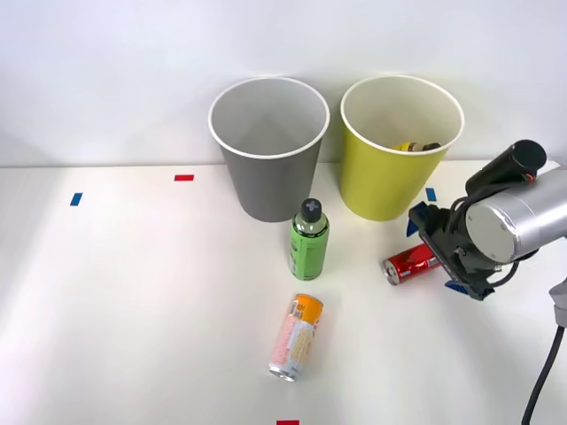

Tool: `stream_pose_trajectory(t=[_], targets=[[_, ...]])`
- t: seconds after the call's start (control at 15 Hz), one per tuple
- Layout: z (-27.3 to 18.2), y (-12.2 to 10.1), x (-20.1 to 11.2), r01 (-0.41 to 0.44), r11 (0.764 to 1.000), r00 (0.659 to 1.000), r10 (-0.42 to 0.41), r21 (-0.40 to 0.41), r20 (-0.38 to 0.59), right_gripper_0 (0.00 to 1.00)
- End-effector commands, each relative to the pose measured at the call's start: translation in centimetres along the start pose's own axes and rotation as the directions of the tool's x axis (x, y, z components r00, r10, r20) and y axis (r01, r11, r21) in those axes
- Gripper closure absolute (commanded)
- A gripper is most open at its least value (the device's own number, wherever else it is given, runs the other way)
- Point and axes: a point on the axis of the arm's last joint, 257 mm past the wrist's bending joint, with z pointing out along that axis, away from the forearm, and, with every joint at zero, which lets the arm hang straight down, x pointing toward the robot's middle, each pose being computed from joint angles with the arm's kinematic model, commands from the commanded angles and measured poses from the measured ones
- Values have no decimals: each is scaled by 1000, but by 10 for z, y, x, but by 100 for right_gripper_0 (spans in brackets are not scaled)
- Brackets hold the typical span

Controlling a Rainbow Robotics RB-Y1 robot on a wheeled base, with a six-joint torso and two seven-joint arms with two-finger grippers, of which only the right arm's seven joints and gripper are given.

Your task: Put cans in the gray bin, plastic bottles in the light green bin

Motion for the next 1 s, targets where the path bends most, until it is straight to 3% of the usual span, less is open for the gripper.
stream_pose_trajectory(t=[0.07, 0.4, 0.73, 0.8, 0.87, 1.0], targets=[[5, 5, -1, -1, 1000, 1000, 1, 10, -13, 0], [27, -2, -3, 31, 998, 999, -32, 55, 10, 0], [29, -1, -3, 34, 998, 999, -34, 51, 11, 0], [29, 0, -2, 37, 998, 999, -38, 49, 11, 4], [29, 0, -2, 43, 998, 999, -44, 51, 15, 21], [30, 2, -2, 67, 996, 997, -68, 50, 27, 25]])
